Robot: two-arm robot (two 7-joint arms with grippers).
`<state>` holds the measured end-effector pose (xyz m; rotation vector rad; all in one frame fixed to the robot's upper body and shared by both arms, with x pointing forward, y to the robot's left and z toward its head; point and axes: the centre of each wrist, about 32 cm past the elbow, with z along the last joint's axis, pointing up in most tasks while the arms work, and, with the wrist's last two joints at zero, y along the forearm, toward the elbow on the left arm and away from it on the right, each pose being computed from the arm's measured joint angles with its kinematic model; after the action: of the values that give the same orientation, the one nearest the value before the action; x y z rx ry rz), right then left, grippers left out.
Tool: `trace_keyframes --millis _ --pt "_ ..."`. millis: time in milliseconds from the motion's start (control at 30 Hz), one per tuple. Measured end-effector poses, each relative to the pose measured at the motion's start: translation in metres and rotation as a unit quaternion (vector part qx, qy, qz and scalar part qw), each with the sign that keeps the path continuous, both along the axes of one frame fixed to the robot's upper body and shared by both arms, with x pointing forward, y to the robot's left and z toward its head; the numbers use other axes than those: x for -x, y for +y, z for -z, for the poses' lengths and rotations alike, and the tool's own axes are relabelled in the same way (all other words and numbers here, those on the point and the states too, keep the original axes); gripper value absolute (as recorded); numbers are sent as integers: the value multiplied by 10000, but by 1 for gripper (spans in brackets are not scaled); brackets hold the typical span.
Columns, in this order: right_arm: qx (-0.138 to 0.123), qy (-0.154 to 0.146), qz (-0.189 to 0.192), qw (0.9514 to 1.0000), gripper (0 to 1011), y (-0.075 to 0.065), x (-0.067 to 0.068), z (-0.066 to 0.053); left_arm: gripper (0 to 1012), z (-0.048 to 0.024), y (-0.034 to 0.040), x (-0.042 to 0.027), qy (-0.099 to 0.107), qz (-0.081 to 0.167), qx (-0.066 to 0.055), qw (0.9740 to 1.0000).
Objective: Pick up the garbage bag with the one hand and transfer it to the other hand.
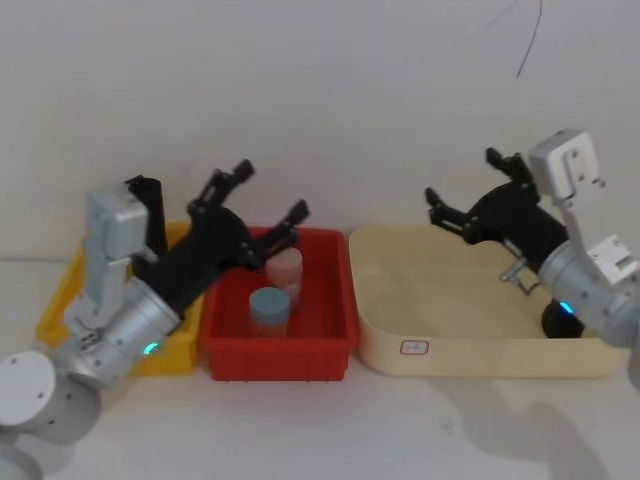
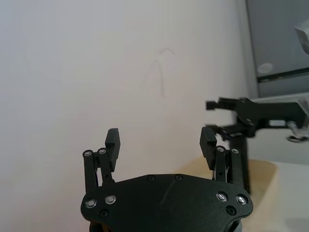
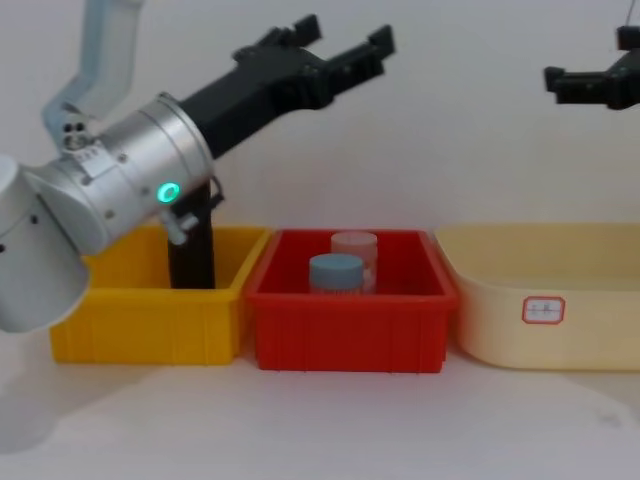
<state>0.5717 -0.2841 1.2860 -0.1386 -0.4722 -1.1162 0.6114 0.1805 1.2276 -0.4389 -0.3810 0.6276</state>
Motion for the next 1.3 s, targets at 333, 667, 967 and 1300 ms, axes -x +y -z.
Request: trace_keyframes --millis 333,667,967,1300 --pt "-53 168 -453 9988 1001 184 -82 61 1000 -38 386 90 -503 -705 267 9959" --pt "-168 520 -834 9950 1001 323 -146 80 1000 -92 632 171 -834 -1000 253 9912" --pt "-348 1119 -1226 9855 1001 476 -168 80 1000 -120 727 211 -975 -1021 138 9899" --pt "-422 1793 -1732 9675 1001 722 -152 123 1000 -135 773 232 -1047 -1026 75 9892"
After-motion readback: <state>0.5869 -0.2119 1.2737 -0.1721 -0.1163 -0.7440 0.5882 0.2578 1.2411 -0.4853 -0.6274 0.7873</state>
